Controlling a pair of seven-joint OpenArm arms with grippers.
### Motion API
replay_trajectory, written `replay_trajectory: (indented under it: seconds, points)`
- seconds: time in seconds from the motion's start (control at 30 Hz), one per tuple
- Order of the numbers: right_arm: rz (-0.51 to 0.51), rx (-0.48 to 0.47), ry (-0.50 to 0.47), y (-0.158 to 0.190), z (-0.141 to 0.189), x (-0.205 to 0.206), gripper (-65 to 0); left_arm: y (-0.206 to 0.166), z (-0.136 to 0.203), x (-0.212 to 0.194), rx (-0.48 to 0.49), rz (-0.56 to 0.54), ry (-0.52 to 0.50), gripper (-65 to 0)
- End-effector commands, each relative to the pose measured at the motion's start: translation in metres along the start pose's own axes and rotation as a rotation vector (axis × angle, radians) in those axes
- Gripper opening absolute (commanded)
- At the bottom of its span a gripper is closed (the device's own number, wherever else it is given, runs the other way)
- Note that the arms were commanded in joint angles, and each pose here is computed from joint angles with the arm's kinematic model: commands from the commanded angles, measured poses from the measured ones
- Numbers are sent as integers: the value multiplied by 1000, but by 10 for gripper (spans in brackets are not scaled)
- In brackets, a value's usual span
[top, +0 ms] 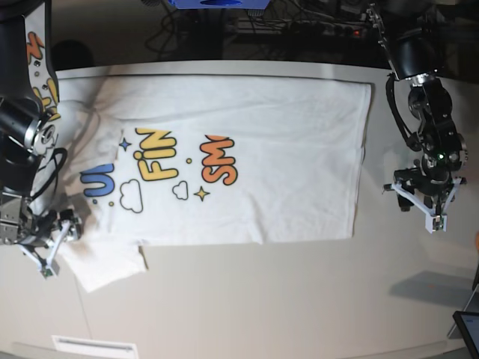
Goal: Fold the T-shirt properly
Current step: 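Grasp the hem corner by the sleeve with the right gripper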
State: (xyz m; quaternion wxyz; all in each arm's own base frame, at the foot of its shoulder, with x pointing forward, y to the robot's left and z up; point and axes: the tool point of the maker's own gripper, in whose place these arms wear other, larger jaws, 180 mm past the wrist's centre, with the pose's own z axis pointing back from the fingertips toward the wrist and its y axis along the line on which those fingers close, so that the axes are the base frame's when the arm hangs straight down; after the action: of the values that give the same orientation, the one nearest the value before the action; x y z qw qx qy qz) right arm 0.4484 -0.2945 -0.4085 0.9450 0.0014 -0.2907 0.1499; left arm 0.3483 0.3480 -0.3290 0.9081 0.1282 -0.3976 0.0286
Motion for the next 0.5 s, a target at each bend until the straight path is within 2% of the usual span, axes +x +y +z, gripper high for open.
replay_trajectory:
  seconds: [0.0,0.2,0.47]
  points:
    - [-3,-20,-53,-11,8,21,-181,11,6,19,28,-16,-55,-326]
    - [-1,-21,-51,-12,8,21,-181,14,7,17,34,-15,-50,-326]
    - [43,-133,-64,-43,36,43,-181,12,5,17,28,-17,-49,-326]
